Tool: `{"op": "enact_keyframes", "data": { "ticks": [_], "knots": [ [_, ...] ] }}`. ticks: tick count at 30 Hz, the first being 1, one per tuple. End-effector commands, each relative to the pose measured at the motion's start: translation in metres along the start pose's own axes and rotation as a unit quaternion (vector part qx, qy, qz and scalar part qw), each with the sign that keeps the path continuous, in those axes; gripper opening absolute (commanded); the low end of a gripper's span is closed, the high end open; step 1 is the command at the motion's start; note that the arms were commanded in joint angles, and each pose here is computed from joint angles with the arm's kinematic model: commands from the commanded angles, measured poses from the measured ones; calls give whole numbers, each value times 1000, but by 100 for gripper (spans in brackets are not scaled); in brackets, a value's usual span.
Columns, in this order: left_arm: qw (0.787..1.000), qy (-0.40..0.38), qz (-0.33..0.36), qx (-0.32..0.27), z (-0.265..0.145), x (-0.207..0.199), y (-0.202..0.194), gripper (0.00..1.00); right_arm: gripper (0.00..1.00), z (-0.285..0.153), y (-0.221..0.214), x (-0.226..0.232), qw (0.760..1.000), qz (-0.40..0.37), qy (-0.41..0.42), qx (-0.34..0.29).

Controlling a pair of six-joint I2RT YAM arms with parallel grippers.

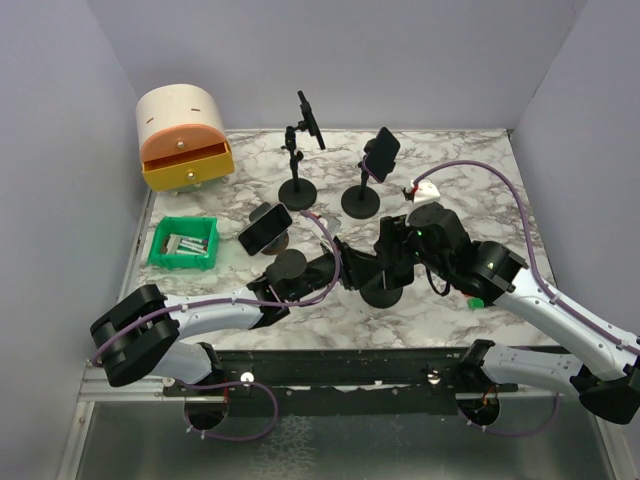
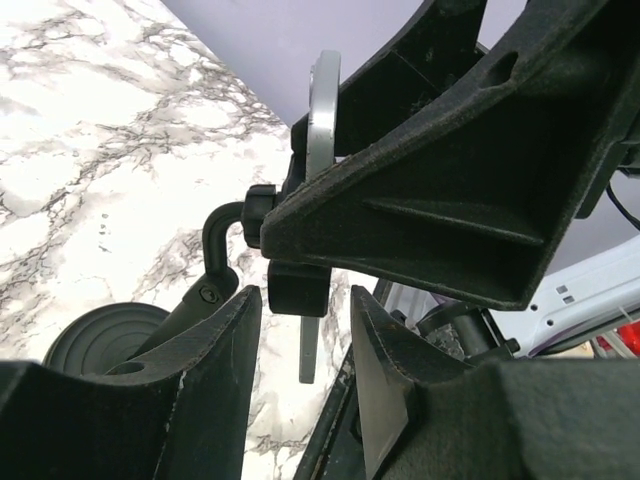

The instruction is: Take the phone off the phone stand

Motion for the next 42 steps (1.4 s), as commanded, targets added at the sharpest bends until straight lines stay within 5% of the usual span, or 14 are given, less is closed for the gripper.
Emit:
{"op": "enact_keyframes", "data": {
  "ticks": [1, 9, 20, 24, 42],
  "knots": [
    [1000, 8, 0, -21, 6, -7, 7, 42, 25, 2, -6, 2, 1000, 15, 0, 17],
    [999, 33, 17, -20, 12, -7, 5, 40, 24, 3, -7, 3, 1000, 16, 0, 21],
    [998, 47, 31, -25, 1, -2, 3, 0, 18, 1, -10, -1, 1000, 16, -13, 20],
    [998, 53, 35, -29, -5, 1, 2, 0, 1, 0, -13, -4, 999, 23, -24, 18],
    [996, 58, -4, -66, -29, 11, -2, 0, 0, -4, -32, -12, 998, 55, -44, 4]
  ]
}}
Point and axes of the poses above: each gripper's point midway between its finger pads, its own z axis out along the fingers, its own x axis along the line the jaws close on, y = z × x, the point moved 8 cm from there along -z, back along the fingers, and after that the axes turned 11 degrees about -z, right-handed, at the moved point
